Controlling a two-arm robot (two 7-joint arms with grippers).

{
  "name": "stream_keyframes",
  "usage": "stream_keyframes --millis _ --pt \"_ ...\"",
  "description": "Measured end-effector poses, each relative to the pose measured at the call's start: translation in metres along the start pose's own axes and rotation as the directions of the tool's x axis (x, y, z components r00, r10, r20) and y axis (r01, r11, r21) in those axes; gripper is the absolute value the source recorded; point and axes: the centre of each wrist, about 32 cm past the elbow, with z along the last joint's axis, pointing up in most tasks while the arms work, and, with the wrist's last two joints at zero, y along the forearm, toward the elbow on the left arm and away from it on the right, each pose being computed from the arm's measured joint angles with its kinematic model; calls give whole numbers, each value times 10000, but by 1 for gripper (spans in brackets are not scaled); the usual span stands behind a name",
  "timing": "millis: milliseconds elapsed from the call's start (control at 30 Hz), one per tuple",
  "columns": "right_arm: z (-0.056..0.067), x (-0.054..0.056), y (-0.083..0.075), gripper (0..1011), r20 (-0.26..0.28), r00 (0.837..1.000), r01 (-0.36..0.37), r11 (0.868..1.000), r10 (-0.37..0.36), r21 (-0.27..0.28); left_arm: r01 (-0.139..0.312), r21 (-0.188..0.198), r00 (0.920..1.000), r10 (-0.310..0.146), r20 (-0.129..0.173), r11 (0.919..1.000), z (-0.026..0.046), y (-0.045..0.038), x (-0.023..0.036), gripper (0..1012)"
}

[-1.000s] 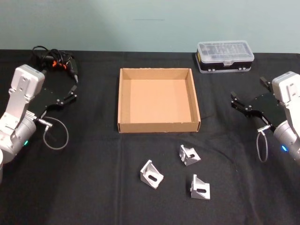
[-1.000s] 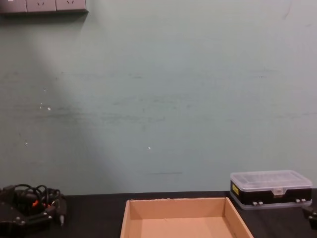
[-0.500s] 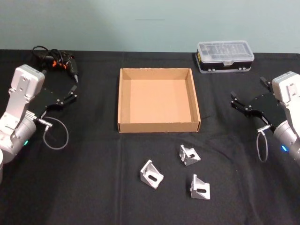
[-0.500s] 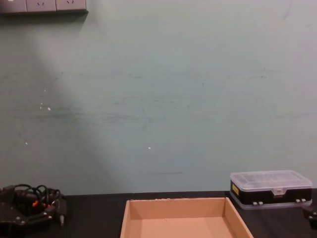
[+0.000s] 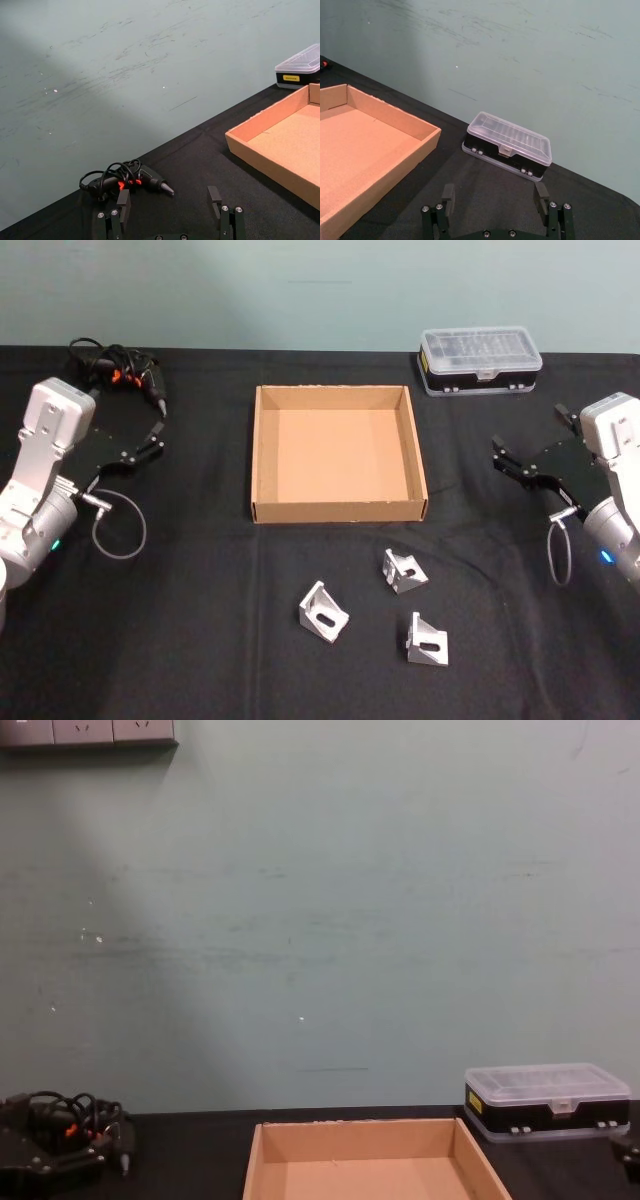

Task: Use one hand to pick up the angle iron from the table and place it into the box.

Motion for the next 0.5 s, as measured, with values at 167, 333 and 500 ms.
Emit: stream_keyframes --millis 167,333,500 --pt "0 0 0 1003 0 10000 0 10000 0 0 0 -1 10000 0 -1 10000 0 0 0 1000" --pt "0 0 0 1003 -1 10000 0 10000 0 1 0 0 10000 0 -1 10000 0 0 0 1000" --pt "1 1 1 1003 -3 10000 2 10000 -2 8 0 0 10000 0 0 10000 0 0 0 1000"
